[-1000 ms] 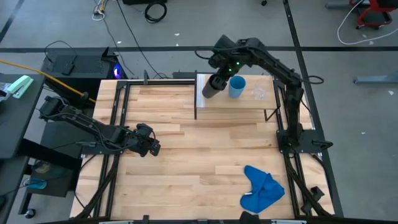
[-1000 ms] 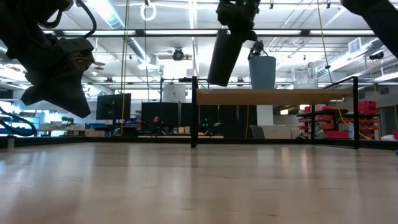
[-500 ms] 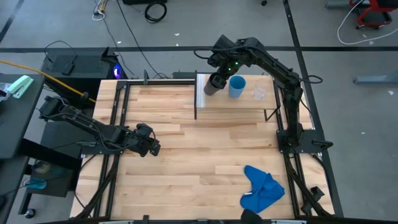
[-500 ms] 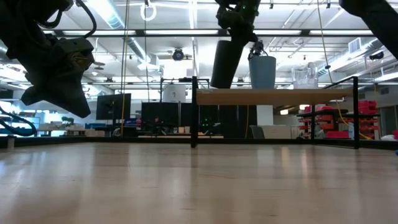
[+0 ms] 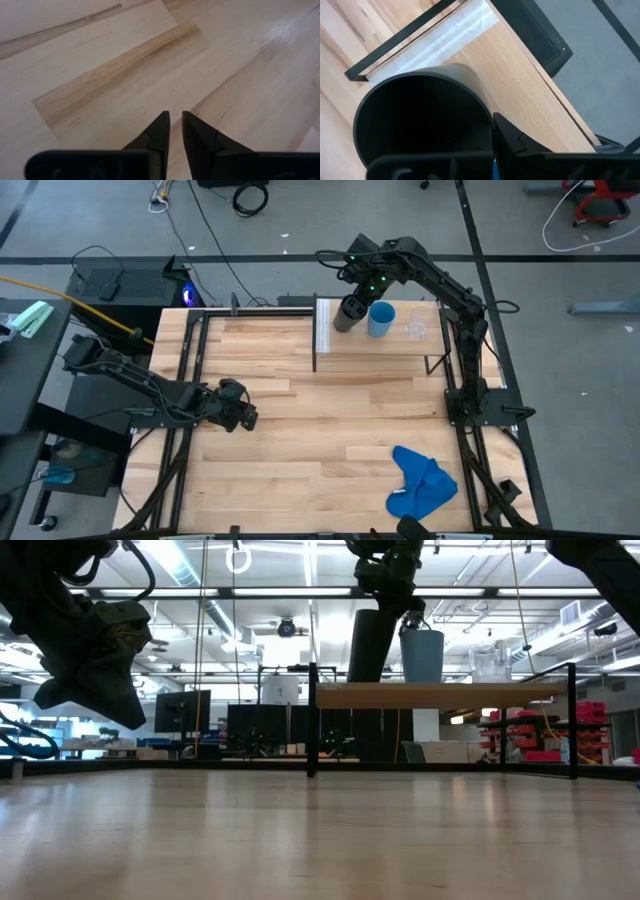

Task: Stack small to large cups/mugs on shelf
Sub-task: Put the black cup on the shelf

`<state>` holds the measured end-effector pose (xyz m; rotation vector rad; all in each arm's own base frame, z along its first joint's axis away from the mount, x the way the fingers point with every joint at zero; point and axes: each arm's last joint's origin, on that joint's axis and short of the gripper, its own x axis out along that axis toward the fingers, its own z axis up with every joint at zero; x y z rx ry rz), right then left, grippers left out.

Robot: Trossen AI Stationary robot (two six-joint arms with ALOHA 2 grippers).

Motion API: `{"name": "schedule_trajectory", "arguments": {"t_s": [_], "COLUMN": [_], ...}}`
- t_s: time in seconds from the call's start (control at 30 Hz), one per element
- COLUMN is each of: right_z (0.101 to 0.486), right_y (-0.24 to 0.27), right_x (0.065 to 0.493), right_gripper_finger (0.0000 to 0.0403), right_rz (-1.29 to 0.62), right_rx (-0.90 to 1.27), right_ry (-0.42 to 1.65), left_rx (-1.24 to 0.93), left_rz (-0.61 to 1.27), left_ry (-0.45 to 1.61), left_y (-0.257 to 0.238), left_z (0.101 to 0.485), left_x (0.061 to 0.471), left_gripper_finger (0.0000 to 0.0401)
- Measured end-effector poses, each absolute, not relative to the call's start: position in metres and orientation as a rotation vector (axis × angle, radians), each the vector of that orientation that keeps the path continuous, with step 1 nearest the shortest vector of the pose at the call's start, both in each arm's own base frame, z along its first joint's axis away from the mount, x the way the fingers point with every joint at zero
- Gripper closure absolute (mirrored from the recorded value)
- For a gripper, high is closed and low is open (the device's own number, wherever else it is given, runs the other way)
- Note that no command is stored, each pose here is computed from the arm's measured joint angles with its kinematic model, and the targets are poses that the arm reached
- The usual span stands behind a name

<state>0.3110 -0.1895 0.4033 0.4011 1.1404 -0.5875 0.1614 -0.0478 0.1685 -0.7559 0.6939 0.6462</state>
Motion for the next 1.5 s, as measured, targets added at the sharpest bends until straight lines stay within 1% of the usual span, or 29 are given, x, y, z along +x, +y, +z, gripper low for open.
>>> {"name": "schedule_trajectory", "arguments": {"t_s": [0.17, 0.47, 0.53, 0.7, 1.17, 1.37, 1.5], "right_z": [0.4033, 0.4037, 0.4024, 0.3991, 0.3969, 0.3969, 0.3969], "right_y": [-0.1893, -0.1882, -0.1910, -0.1925, -0.1923, -0.1924, -0.1922], "right_x": [0.3111, 0.3132, 0.3157, 0.3192, 0.3159, 0.3158, 0.3159], "right_gripper_finger": [0.0403, 0.0403, 0.0403, 0.0403, 0.0402, 0.0394, 0.0383], "right_rz": [-0.590, -0.570, -0.601, -0.597, -0.588, -0.589, -0.580], "right_rx": [0.413, 0.392, 0.405, 0.404, 0.402, 0.403, 0.403], "right_ry": [1.137, 1.130, 1.110, 1.111, 1.157, 1.157, 1.157], "left_rx": [-0.756, -0.756, -0.756, -0.756, -0.756, -0.756, -0.756], "left_rz": [0.646, 0.646, 0.646, 0.646, 0.646, 0.646, 0.646], "left_ry": [0.694, 0.694, 0.694, 0.694, 0.694, 0.694, 0.694], "left_y": [-0.0479, -0.0478, -0.0479, -0.0479, -0.0478, -0.0478, -0.0479], "left_z": [0.1685, 0.1685, 0.1685, 0.1685, 0.1685, 0.1685, 0.1685], "left_x": [0.1614, 0.1614, 0.1614, 0.1614, 0.1614, 0.1614, 0.1614], "left_gripper_finger": [0.0348, 0.0339, 0.0341, 0.0348, 0.0342, 0.0350, 0.0348]}}
